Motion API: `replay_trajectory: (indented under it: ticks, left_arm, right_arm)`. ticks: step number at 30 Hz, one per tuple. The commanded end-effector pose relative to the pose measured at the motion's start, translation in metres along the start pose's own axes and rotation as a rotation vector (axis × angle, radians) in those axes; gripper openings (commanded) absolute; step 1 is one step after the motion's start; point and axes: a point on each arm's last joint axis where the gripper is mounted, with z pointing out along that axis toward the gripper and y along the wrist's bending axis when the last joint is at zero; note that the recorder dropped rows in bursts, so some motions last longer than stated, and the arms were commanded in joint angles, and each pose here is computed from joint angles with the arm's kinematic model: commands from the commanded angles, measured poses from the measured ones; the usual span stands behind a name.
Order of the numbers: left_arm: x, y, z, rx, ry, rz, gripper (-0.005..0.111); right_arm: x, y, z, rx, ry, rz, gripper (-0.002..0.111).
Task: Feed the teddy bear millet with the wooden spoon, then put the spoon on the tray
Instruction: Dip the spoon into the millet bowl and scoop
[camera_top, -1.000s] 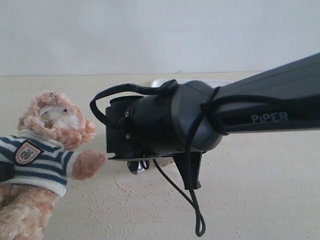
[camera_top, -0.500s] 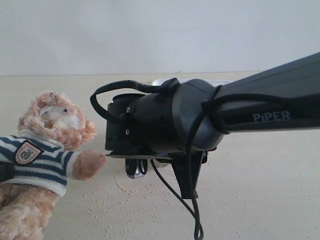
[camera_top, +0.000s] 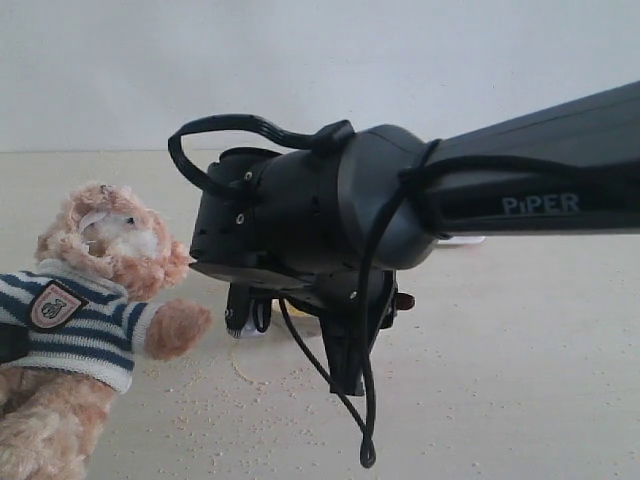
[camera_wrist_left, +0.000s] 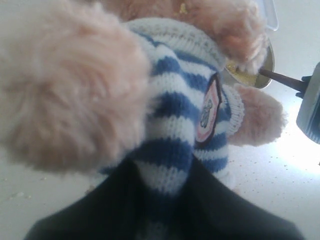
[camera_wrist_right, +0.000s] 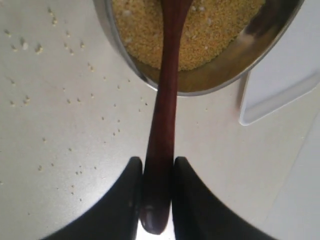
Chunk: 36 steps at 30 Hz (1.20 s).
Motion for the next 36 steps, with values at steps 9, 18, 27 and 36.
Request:
replay_trajectory:
  ticks: [9, 18, 27, 36]
  left_arm:
    - [0.0, -0.002, -0.001, 0.012, -0.012, -0.001, 0.005]
    - [0.0, -0.002, -0.001, 0.012, -0.012, -0.001, 0.005]
    - [0.0, -0.002, -0.001, 0.012, -0.012, -0.001, 0.005]
    - [0.0, -0.002, -0.001, 0.012, -0.012, -0.001, 0.005]
  right_arm:
    - [0.016, -0.018, -0.007, -0.073, -0.03, 0.109, 0.014]
    - [0.022, -0.023, -0.005, -0.114, -0.032, 0.153, 0.014]
    - [0.02, -0.038, -0.015, -0.187, -0.089, 0.24, 0.014]
    - [0.024, -0.053, -0.026, -0.252, -0.148, 0.328, 0.014]
